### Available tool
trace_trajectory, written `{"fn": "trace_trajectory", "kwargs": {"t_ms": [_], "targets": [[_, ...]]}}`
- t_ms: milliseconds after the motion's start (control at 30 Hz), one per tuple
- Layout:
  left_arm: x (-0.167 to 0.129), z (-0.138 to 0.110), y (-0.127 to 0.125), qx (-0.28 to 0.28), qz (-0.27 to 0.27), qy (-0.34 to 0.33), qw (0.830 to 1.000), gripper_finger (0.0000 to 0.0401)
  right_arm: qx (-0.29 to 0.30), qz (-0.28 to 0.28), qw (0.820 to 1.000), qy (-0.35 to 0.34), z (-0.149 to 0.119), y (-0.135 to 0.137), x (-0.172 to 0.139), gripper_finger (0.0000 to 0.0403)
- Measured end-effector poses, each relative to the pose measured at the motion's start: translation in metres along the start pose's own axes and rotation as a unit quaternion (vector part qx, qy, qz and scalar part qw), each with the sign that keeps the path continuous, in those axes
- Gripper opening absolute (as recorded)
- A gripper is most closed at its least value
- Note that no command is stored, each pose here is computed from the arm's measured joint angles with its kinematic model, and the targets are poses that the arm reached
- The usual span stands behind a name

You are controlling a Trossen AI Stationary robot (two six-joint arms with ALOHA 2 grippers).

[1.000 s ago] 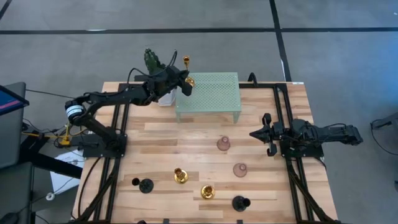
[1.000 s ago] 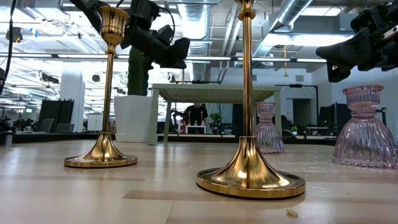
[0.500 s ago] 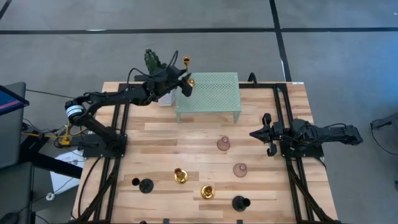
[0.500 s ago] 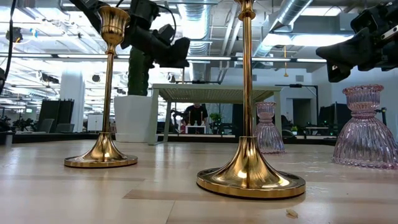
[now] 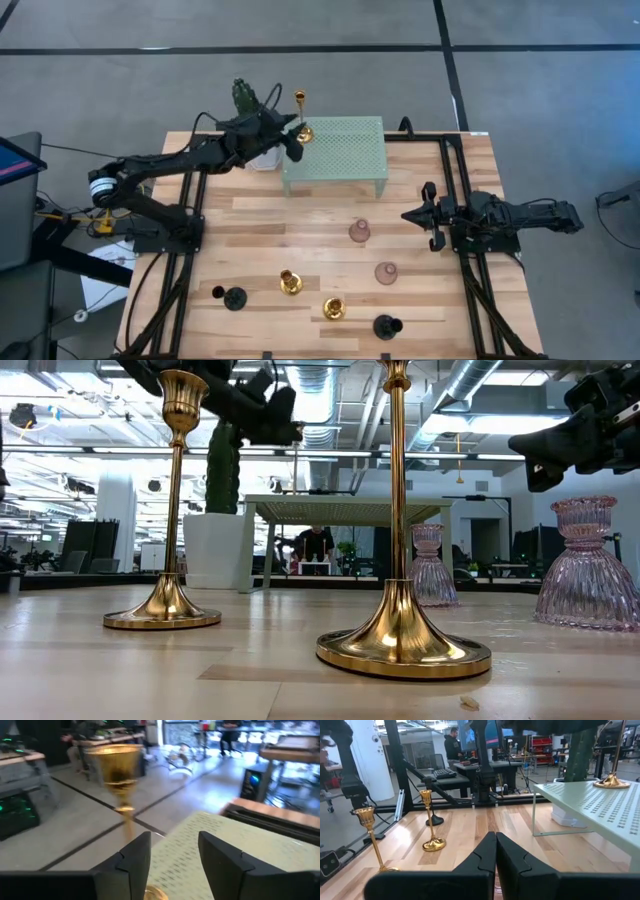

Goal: Pick & Place candle stick holders
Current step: Put the left black candle holder on the shelf

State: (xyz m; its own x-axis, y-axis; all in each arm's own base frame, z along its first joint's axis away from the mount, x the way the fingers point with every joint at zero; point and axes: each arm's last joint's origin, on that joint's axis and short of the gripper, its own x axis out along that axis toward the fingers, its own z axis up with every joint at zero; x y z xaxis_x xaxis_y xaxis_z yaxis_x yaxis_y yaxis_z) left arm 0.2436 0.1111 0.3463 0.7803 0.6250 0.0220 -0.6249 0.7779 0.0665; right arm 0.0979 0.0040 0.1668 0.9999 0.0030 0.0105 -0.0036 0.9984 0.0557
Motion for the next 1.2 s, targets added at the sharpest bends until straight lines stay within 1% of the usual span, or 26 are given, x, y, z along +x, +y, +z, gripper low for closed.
{"fn": "trace_trajectory", "kwargs": {"t_ms": [133, 267, 400, 567, 767, 900, 1033, 1133, 1200], "targets": [[-0.023, 0.003, -0.021, 0.012, -0.056, 0.037, 0.998, 0.0153, -0.003, 0.000, 1.000, 0.000, 0.000, 0.000, 0.000, 0.0000], [-0.049, 0.006, -0.048, 0.027, -0.132, 0.057, 0.989, 0.0141, -0.003, 0.000, 1.000, 0.000, 0.000, 0.000, 0.000, 0.0000], [-0.081, 0.009, -0.070, 0.081, -0.211, 0.069, 0.972, 0.0128, -0.002, 0.000, 1.000, 0.000, 0.000, 0.000, 0.000, 0.0000], [-0.114, -0.001, -0.086, 0.105, -0.286, 0.079, 0.949, 0.0108, -0.002, 0.000, 1.000, 0.000, 0.000, 0.000, 0.000, 0.0000], [-0.148, -0.026, -0.094, 0.120, -0.356, 0.082, 0.923, 0.0083, -0.001, 0.000, 1.000, 0.000, 0.000, 0.000, 0.000, 0.0000], [-0.164, -0.042, -0.091, 0.113, -0.373, 0.086, 0.917, 0.0055, -0.001, 0.000, 1.000, 0.000, 0.000, 0.000, 0.000, 0.0000], [-0.172, -0.054, -0.087, 0.110, -0.387, 0.081, 0.912, 0.0024, -0.001, 0.000, 1.000, 0.000, 0.000, 0.000, 0.000, 0.0000], [-0.176, -0.062, -0.088, 0.097, -0.423, 0.073, 0.898, 0.0007, -0.001, 0.000, 1.000, 0.000, 0.000, 0.000, 0.000, 0.0000], [-0.177, -0.069, -0.090, 0.087, -0.447, 0.066, 0.888, 0.0006, -0.001, 0.000, 1.000, 0.000, 0.000, 0.000, 0.000, 0.0000]]}}
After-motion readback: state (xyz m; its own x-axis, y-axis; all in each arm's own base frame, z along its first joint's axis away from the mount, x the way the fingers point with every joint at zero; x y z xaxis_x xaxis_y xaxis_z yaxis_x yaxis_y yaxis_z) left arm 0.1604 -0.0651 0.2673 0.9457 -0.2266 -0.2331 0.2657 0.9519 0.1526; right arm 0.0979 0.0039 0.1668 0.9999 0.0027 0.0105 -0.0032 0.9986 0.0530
